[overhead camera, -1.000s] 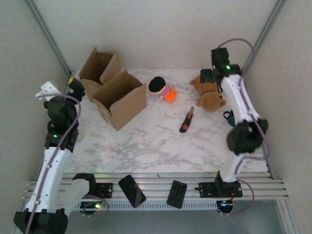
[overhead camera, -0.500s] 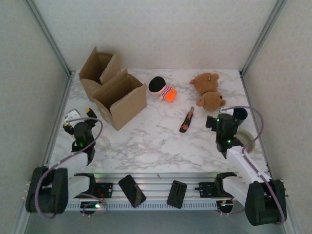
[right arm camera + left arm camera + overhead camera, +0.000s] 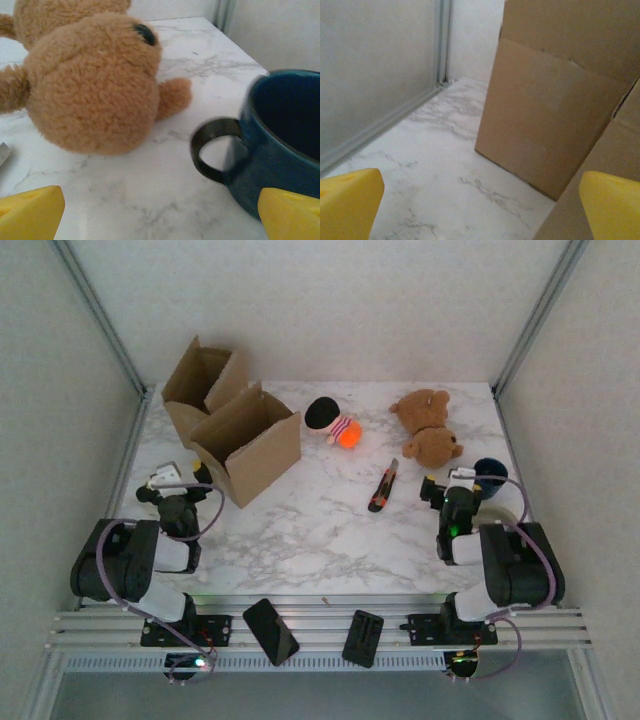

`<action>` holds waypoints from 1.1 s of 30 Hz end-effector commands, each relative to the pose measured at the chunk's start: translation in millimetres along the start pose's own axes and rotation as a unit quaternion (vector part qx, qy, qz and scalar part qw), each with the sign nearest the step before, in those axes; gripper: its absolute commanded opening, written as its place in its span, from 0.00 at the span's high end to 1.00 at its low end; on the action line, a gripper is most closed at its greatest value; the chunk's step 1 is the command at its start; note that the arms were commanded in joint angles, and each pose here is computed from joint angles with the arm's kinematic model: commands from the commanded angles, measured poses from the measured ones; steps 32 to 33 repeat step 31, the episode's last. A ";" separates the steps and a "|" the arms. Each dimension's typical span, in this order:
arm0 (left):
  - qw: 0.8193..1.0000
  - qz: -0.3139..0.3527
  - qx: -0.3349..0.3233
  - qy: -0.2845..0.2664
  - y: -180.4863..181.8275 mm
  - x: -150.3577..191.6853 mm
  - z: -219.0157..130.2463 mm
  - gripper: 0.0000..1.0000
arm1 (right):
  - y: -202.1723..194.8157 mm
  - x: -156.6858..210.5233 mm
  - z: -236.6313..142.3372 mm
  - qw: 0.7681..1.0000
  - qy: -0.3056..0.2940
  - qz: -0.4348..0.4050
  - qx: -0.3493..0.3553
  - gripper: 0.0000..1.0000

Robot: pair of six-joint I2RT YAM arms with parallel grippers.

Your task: Unpack the express box

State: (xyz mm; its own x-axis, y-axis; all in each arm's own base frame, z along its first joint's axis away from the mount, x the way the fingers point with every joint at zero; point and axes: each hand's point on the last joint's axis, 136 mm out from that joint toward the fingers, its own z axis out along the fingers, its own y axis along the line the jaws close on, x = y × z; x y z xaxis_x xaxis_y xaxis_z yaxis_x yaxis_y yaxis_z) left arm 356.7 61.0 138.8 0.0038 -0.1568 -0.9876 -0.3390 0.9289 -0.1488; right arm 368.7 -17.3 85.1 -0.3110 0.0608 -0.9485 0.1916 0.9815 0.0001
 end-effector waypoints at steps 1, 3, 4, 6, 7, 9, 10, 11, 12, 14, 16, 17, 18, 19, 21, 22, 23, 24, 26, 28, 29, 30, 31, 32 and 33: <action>1.000 -0.005 0.024 0.017 -6.6 5.9 6.0 0.00 | 33.8 -3.9 19.2 0.995 0.046 -0.020 -0.083 0.01; 1.000 -0.005 0.024 0.017 -6.5 5.6 6.3 0.00 | 33.6 -6.0 17.7 0.996 0.031 -0.014 -0.085 0.01; 1.000 -0.005 0.023 0.017 -6.3 5.7 6.2 0.00 | 33.4 -5.8 17.5 0.996 0.033 -0.014 -0.085 0.01; 1.000 -0.004 0.023 0.019 -6.3 6.3 6.5 0.00 | 33.1 -5.3 17.5 0.996 0.033 -0.015 -0.084 0.01; 1.000 -0.004 0.022 0.018 -6.1 6.0 6.5 0.00 | 33.0 -5.6 17.7 0.996 0.032 -0.015 -0.084 0.01; 1.000 -0.005 0.022 0.019 -6.2 6.4 6.8 0.00 | 32.7 -5.5 17.6 0.996 0.033 -0.016 -0.083 0.01; 1.000 -0.003 0.023 0.019 -6.4 6.0 6.8 0.00 | 32.9 -5.8 17.7 0.996 0.031 -0.016 -0.083 0.01; 1.000 -0.004 0.023 0.019 -6.6 6.1 6.7 0.00 | 32.6 -6.2 17.9 0.996 0.030 -0.016 -0.083 0.01; 1.000 -0.003 0.023 0.019 -6.7 6.0 6.7 0.00 | 32.8 -5.8 17.7 0.996 0.032 -0.016 -0.083 0.01; 1.000 -0.004 0.023 0.018 -6.8 5.6 6.7 0.00 | 33.1 -5.8 17.9 0.996 0.032 -0.016 -0.084 0.01; 1.000 -0.003 0.023 0.020 -6.7 6.5 6.7 0.00 | 33.4 -5.7 17.9 0.996 0.033 -0.016 -0.084 0.01; 1.000 -0.004 0.023 0.019 -6.9 5.7 6.9 0.00 | 33.5 -5.1 17.8 0.996 0.033 -0.016 -0.084 0.01; 1.000 -0.003 0.023 0.020 -6.8 6.3 7.0 0.00 | 33.6 -5.7 17.6 0.996 0.032 -0.016 -0.085 0.01; 1.000 -0.003 0.023 0.021 -6.6 7.1 7.0 0.00 | 33.3 -5.6 18.0 0.996 0.033 -0.016 -0.084 0.01; 1.000 -0.005 0.023 0.020 -6.7 6.2 7.4 0.00 | 33.2 -5.4 17.9 0.996 0.033 -0.016 -0.084 0.01; 1.000 -0.005 0.023 0.020 -6.7 6.1 7.7 0.00 | 32.9 -5.7 18.0 0.996 0.032 -0.016 -0.084 0.01; 0.999 -0.005 0.024 0.021 -6.5 6.6 7.6 0.00 | 33.2 -5.8 18.0 0.996 0.032 -0.016 -0.084 0.01; 0.999 -0.006 0.024 0.020 -6.6 6.1 7.6 0.00 | 32.9 -5.6 18.0 0.996 0.033 -0.016 -0.083 0.01; 0.999 -0.005 0.025 0.019 -6.4 6.3 6.7 0.00 | 33.3 -5.6 18.0 0.996 0.033 -0.016 -0.084 0.01; 1.000 -0.005 0.025 0.018 -6.4 5.5 6.7 0.00 | 33.4 -5.5 17.8 0.996 0.032 -0.016 -0.084 0.01; 0.999 -0.005 0.025 0.018 -6.6 5.7 6.6 0.00 | 33.5 -5.1 17.8 0.996 0.033 -0.016 -0.084 0.01; 0.999 -0.005 0.025 0.019 -6.5 6.3 6.6 0.00 | 33.1 -5.6 18.0 0.996 0.033 -0.016 -0.084 0.01; 0.999 -0.004 0.024 0.020 -6.4 6.9 6.8 0.00 | 33.3 -6.1 18.0 0.996 0.032 -0.016 -0.084 0.01; 0.999 -0.004 0.024 0.020 -6.4 6.9 6.8 0.00 | 33.3 -6.1 18.0 0.996 0.032 -0.016 -0.084 0.01; 0.999 -0.004 0.024 0.020 -6.4 6.9 6.8 0.00 | 33.3 -6.1 18.0 0.996 0.032 -0.016 -0.084 0.01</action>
